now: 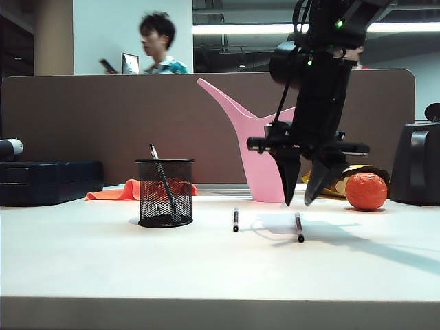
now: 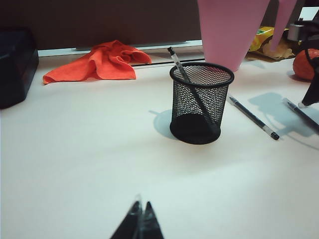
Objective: Pick up a few water-based pens and put them in the pen basket.
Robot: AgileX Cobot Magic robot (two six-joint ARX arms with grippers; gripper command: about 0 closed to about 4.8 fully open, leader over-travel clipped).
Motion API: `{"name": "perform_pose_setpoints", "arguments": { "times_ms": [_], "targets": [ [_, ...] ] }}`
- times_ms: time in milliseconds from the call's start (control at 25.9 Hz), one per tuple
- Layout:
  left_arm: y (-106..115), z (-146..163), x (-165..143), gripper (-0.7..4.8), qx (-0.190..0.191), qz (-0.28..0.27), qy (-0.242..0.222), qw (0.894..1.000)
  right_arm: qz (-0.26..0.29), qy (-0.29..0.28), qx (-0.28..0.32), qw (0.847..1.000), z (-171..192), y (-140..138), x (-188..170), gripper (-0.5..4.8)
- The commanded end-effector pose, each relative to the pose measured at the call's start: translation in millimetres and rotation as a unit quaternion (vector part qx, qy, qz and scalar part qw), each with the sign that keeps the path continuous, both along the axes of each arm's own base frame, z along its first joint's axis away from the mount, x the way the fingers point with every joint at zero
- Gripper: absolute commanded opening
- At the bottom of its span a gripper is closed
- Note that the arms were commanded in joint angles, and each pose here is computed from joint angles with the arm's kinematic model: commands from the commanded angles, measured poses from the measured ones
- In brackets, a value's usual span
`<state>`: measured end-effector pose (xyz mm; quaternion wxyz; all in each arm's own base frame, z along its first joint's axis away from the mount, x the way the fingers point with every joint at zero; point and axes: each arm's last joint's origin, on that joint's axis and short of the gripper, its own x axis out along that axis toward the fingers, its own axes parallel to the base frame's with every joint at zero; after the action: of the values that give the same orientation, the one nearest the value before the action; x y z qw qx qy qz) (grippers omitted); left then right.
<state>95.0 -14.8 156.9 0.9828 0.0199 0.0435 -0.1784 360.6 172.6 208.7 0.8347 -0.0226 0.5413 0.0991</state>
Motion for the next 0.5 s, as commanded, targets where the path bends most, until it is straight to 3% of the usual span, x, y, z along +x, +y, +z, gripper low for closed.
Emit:
{"name": "perform_pose_setpoints", "arguments": {
  "times_ms": [39,309,387,502],
  "targets": [
    [0,1,0,-0.04,-0.002,-0.002,-0.005,1.000,-0.004,0.005,-0.006,1.000,-9,2,3,1.49],
    [0,2,0,-0.04,-0.002,-0.002,-0.005,1.000,-0.012,0.042,-0.015,0.999,-36,4,8,1.44],
    [0,2,0,-0.04,-0.002,-0.002,-0.005,1.000,-0.011,0.058,-0.025,0.998,-44,4,7,-0.03],
    [0,2,0,-0.04,-0.002,-0.002,-0.005,1.000,-0.008,0.054,-0.025,0.998,-44,4,8,-0.03]
  ]
}}
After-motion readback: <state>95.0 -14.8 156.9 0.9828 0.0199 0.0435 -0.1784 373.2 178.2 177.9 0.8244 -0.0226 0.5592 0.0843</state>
